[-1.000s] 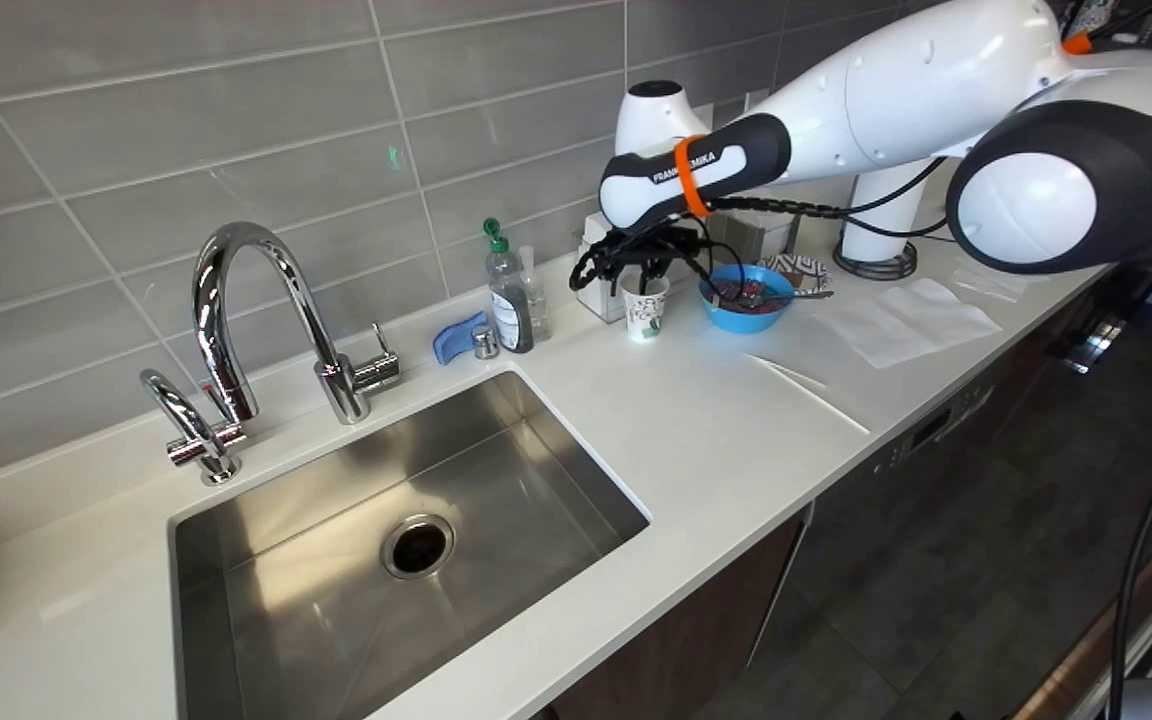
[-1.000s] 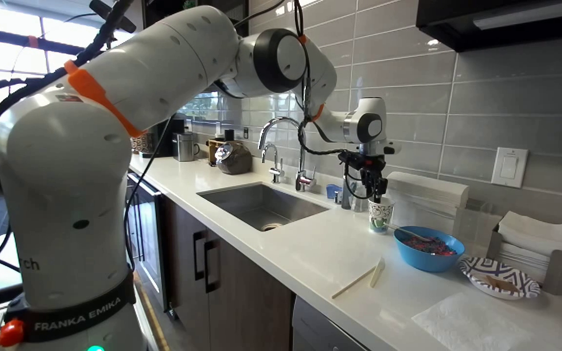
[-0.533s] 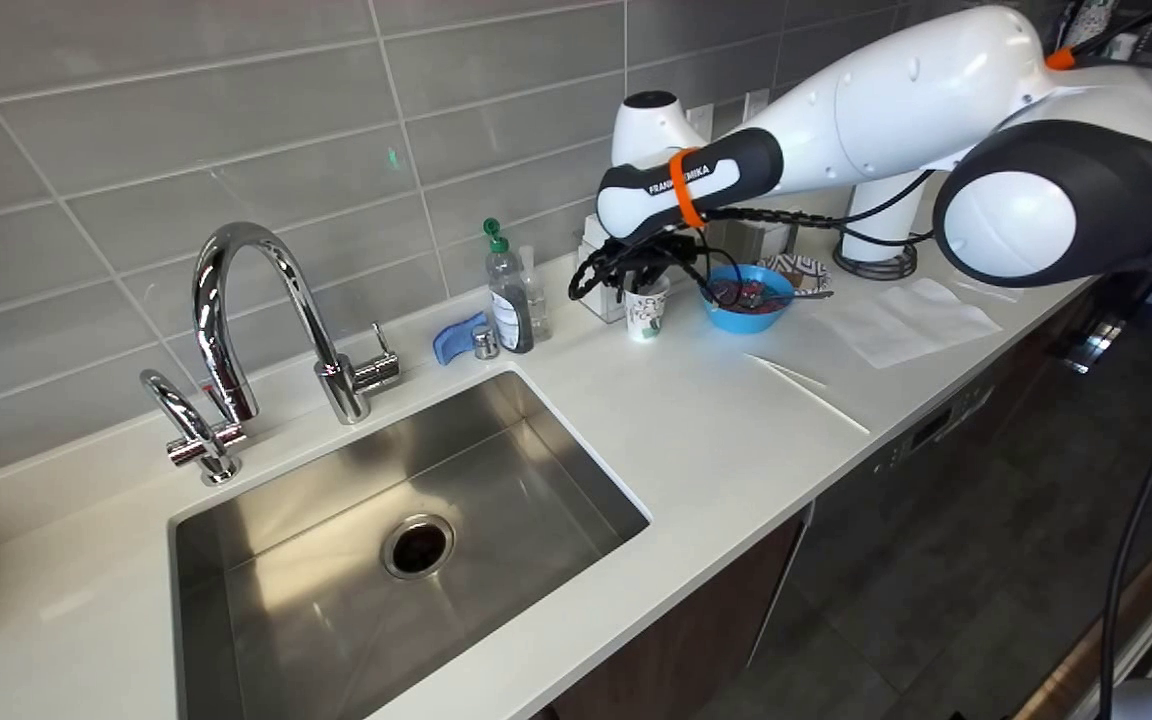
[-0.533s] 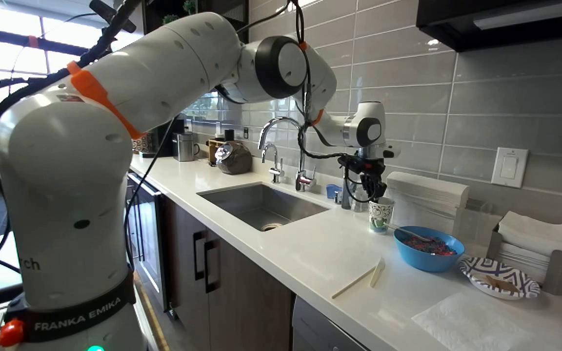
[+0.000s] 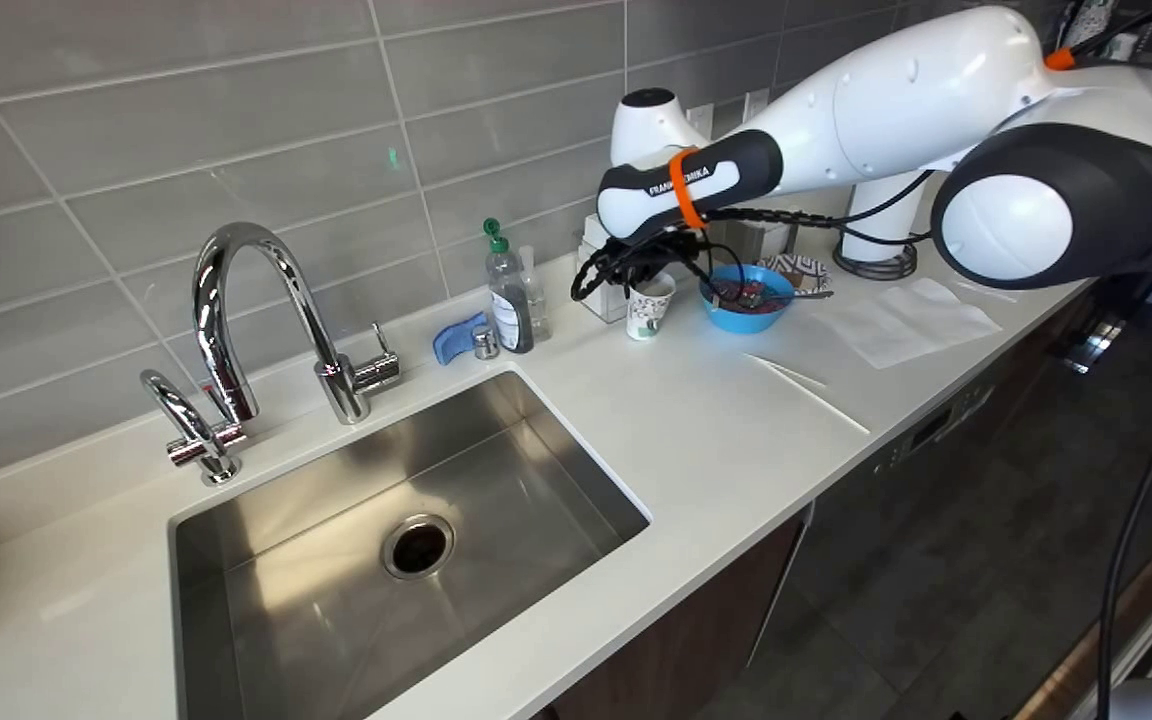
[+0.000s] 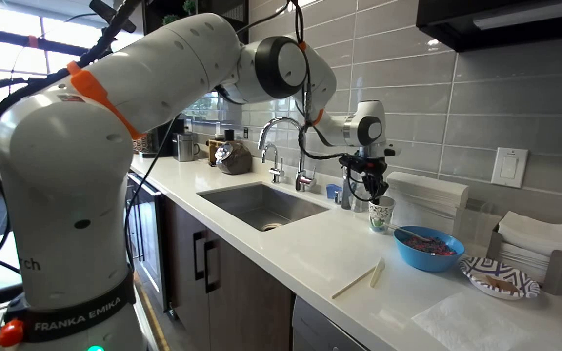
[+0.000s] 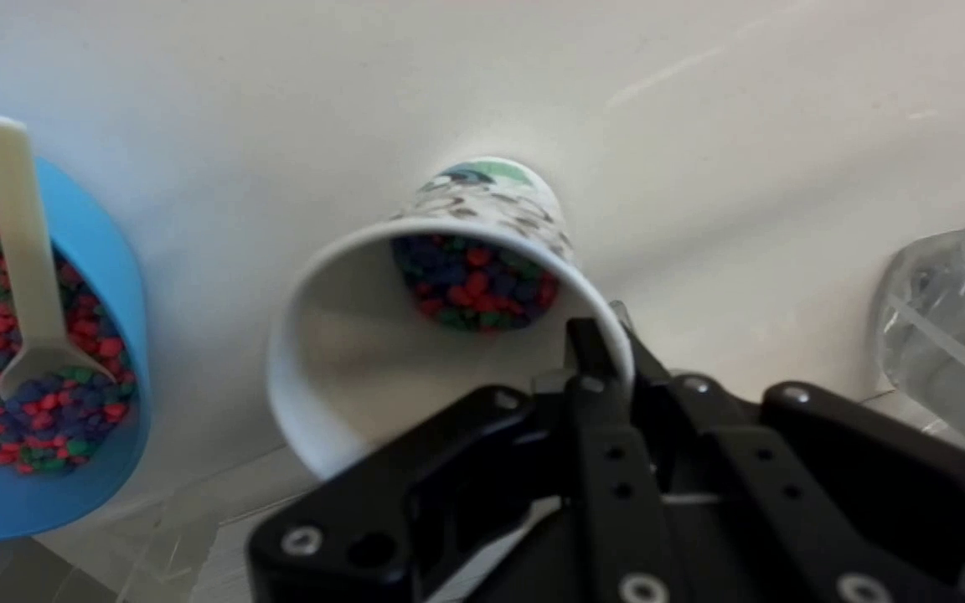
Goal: Pour the cup's contents into the bowl
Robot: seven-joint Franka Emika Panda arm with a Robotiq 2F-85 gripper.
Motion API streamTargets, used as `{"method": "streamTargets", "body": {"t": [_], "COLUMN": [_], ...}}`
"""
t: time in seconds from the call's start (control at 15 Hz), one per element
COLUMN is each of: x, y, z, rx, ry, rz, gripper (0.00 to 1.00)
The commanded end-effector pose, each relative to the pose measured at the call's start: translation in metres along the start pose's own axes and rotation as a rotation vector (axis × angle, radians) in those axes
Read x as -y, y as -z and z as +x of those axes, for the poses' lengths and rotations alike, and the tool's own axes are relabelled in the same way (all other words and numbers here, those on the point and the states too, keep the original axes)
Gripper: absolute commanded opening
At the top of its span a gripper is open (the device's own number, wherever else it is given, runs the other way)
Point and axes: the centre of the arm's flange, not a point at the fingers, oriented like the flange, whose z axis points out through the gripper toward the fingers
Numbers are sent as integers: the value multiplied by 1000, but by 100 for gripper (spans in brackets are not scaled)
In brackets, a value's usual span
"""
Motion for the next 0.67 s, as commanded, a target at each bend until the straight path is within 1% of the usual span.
{"method": "streamTargets", "body": {"t": [0.0, 0.33, 0.47, 0.6], "x": [1, -10, -17, -27], "y": [29, 84, 102, 116], "z": [-8, -14, -18, -25], "rx": [53, 122, 132, 122], "ry": [-10, -29, -40, -43], "rz": [-4, 5, 46, 120], "gripper": [1, 1, 1, 1]}}
